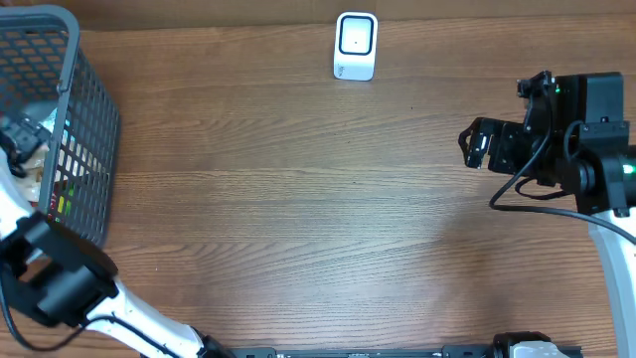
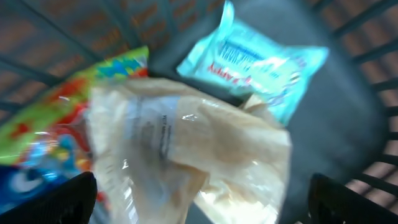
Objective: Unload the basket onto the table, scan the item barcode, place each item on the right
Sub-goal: 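Grasp the clear plastic bag in the basket with the left gripper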
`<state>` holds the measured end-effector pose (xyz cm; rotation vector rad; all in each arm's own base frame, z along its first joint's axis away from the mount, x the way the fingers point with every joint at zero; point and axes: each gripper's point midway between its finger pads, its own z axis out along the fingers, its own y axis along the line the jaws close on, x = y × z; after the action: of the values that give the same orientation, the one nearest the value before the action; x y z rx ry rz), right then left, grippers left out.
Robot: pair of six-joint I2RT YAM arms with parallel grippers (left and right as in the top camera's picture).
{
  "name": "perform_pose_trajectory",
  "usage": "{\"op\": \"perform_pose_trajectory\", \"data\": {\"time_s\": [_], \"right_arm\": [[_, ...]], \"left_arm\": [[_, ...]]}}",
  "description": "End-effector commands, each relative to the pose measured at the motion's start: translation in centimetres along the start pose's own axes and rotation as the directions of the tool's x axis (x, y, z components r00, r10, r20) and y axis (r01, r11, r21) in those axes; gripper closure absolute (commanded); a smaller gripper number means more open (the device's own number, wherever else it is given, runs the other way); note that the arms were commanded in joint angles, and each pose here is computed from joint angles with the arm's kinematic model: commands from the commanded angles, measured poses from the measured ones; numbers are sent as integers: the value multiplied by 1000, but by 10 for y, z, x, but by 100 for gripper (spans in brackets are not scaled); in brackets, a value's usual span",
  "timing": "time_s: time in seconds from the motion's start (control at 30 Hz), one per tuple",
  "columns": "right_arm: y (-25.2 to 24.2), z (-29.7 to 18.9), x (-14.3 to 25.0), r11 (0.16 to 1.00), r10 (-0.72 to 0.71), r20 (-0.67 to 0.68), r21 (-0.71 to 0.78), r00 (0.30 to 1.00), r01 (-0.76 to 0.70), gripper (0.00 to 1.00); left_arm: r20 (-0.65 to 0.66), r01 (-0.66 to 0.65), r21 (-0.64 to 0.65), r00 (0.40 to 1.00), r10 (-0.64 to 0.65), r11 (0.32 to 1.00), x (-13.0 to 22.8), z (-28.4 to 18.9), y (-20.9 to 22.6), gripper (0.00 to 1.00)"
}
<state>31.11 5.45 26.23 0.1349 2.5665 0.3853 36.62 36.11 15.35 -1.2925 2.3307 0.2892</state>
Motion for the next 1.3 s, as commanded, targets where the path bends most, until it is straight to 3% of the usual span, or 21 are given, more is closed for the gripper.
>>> {"op": "perform_pose_trajectory", "data": {"time_s": [0.0,0.2,0.27,0.33,0.43,0.5,0.53,0.77,0.83,0.9,1.1,1.17,1.27], "right_arm": [[5,-2,-4,1000,-2,4,-12,1000,2,0],[1,7,1,1000,8,-42,-1,999,-8,0],[1,8,2,1000,10,-50,1,999,-10,0],[1,8,2,1000,10,-51,2,999,-10,0],[1,8,2,1000,10,-50,2,999,-9,0],[1,8,2,1000,10,-50,2,999,-9,0],[1,8,2,1000,9,-50,2,999,-9,0],[1,8,0,1000,7,-40,-1,999,-7,0],[1,8,-1,1000,6,-38,-1,999,-6,0],[2,8,-1,1000,6,-37,-2,999,-6,0],[2,8,-1,1000,6,-35,-1,999,-6,0],[2,8,-3,1000,5,-31,-3,1000,-5,0],[2,8,-5,1000,3,-23,-5,1000,-3,0]], "left_arm": [[-77,20,-35,997,-23,999,19,42,-4,0],[-207,-24,-59,978,12,998,59,97,-13,0],[-232,-34,-62,973,19,998,67,105,-15,11],[-246,-41,-63,969,25,997,72,107,-17,31],[-231,-39,-59,973,25,998,67,102,-18,75],[-216,-36,-54,976,23,998,62,95,-19,93],[-192,-32,-48,981,22,998,53,83,-20,96],[11,-4,16,1000,4,1000,-10,-10,-29,96],[156,2,63,988,-12,998,-39,-84,-32,96],[232,1,89,973,-21,996,-48,-125,-33,96],[402,-44,164,915,-26,985,-48,-231,-40,96],[450,-113,206,893,8,972,-34,-272,-55,96],[435,-266,284,892,124,921,2,-295,-95,96]]}}
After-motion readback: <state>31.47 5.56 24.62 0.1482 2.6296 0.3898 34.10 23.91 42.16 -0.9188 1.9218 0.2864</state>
